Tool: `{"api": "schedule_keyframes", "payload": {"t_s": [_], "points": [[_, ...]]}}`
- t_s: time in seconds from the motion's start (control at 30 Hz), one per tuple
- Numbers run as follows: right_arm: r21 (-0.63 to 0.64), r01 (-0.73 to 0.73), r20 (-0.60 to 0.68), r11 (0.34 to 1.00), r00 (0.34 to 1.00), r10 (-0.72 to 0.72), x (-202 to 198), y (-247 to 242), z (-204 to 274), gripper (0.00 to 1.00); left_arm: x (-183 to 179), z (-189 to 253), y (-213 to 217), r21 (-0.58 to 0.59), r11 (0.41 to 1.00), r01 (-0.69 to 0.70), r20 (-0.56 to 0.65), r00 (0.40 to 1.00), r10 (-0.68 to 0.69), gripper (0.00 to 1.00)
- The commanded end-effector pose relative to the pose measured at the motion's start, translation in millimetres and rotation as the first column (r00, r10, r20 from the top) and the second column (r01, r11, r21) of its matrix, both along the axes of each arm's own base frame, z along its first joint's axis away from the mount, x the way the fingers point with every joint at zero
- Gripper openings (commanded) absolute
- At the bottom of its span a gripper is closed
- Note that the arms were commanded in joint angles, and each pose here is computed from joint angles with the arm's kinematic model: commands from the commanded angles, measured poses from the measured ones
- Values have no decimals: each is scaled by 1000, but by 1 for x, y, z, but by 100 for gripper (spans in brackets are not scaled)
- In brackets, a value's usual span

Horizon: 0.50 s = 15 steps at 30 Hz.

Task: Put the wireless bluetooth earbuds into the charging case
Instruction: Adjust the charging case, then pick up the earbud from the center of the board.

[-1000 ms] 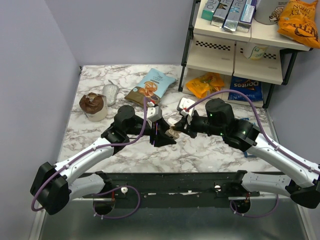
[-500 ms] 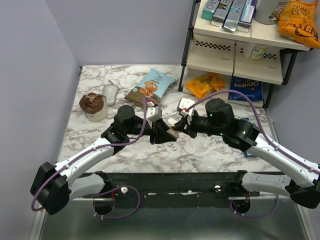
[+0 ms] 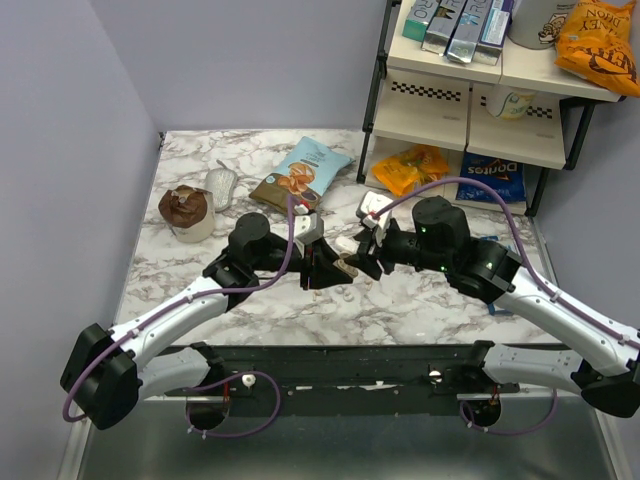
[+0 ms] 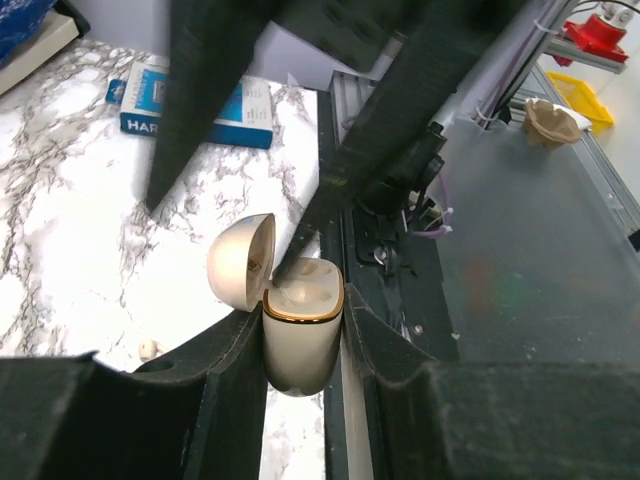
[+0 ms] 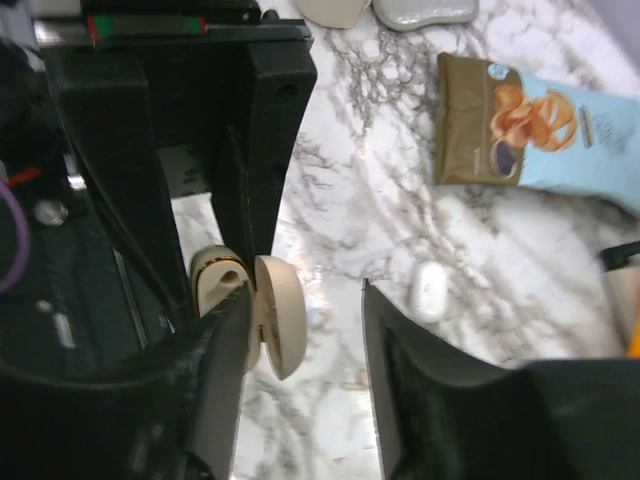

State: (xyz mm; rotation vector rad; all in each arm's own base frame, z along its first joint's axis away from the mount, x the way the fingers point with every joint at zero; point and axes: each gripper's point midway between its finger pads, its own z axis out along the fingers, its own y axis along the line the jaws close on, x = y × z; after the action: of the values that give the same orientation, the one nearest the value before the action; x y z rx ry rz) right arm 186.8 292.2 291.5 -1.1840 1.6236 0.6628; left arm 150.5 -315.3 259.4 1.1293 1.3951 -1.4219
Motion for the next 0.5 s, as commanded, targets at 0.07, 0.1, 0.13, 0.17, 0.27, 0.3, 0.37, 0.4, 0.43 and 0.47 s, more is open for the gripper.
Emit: {"api": "schedule_keyframes", "payload": {"t_s": [0.07, 0.1, 0.13, 0.17, 0.27, 0.3, 0.37, 0.4, 0.43, 0.47], "points": [[136, 147, 33, 980, 988, -153, 14, -11, 48, 72, 5, 5, 4, -27, 998, -55, 41, 998, 56, 0], [151, 168, 32, 974, 984, -174, 16, -13, 52, 75, 6, 6, 5, -30, 997, -65, 41, 997, 67, 0], [177, 187, 34, 966, 980, -196, 17, -16, 60, 81, 7, 5, 5, -31, 997, -72, 42, 996, 73, 0], [198, 212, 22, 957, 975, -220, 19, -18, 66, 83, 10, 5, 7, -36, 994, -100, 44, 994, 102, 0], [250, 330, -33, 910, 942, -333, 31, -30, 74, 89, 17, 5, 12, -57, 983, -175, 41, 983, 178, 0], [253, 372, -55, 893, 927, -371, 35, -35, 71, 89, 18, 9, 13, -82, 976, -200, 37, 978, 203, 0], [275, 512, -131, 814, 859, -496, 50, -54, 66, 89, 20, 9, 21, -108, 959, -262, 29, 963, 267, 0], [247, 561, -163, 790, 828, -537, 56, -61, 47, 88, 29, 13, 25, -138, 936, -325, 29, 943, 331, 0], [239, 622, -194, 746, 783, -591, 65, -74, 38, 88, 24, 20, 31, -176, 925, -337, 42, 936, 349, 0], [241, 683, -262, 690, 730, -631, 68, -86, 28, 88, 25, 12, 35, -176, 912, -370, 37, 923, 382, 0]]}}
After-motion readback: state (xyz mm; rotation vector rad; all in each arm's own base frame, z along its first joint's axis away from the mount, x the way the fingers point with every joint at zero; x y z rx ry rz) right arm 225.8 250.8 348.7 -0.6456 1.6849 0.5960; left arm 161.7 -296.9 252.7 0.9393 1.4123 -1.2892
